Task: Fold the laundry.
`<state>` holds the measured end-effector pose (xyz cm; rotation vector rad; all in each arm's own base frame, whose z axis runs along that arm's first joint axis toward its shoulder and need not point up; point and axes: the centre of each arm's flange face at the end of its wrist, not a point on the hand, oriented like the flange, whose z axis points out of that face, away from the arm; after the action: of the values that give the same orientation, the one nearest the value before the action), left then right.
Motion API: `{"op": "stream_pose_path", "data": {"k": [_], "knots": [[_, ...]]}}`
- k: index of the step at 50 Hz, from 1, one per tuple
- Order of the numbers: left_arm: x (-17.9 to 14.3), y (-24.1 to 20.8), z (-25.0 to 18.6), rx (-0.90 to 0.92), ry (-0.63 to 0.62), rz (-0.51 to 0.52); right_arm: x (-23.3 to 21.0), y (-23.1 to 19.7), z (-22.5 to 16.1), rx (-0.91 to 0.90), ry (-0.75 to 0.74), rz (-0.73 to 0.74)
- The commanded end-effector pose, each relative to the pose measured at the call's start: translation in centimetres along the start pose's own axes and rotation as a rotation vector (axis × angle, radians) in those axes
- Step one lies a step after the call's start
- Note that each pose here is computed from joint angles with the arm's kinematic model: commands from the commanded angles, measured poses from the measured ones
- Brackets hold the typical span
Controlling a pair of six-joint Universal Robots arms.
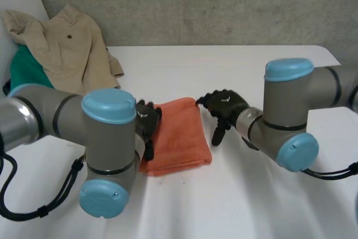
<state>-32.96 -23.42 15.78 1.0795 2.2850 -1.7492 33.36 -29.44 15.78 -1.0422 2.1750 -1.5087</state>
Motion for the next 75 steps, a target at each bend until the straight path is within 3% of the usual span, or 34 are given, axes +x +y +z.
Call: {"op": "stream_pose_path", "data": {"k": [1,13,25,39,47,51,59,67,72,75], "knots": [[-2.5,-4.5,-2.1,0.164,-0.045,-0.059,0.3,-2.1,-3.1,0.101,0.036,0.138],[-3.7,-6.6,-4.9,0.318,0.131,-0.103,-2.2,3.7,-5.4,-0.023,-0.015,0.408],[-3.3,-5.8,-4.9,0.292,0.151,-0.13,-3.5,6.3,-2.4,-0.035,-0.065,0.438],[-3.2,-5.3,-4.8,0.281,0.152,-0.13,-3.7,5.5,-0.3,0.042,-0.068,0.44],[-3.2,-5.4,-4.9,0.283,0.153,-0.13,-1.8,2.8,1.0,0.145,0.038,0.427],[-3.3,-5.4,-4.7,0.286,0.149,-0.131,0.6,1.8,2.9,0.197,0.115,0.422],[-3.7,-5.8,-4.4,0.312,0.131,-0.136,13.3,1.2,6.4,0.31,0.433,0.396],[-3.9,-6.4,-3.9,0.334,0.122,-0.139,22.8,1.9,7.6,0.379,0.677,0.369],[-3.6,-6.3,-3.3,0.329,0.124,-0.136,24.6,3.3,7.9,0.343,0.707,0.309],[-3.4,-6.1,-3.2,0.322,0.13,-0.135,23.5,3.5,8.3,0.301,0.629,0.254]]}}
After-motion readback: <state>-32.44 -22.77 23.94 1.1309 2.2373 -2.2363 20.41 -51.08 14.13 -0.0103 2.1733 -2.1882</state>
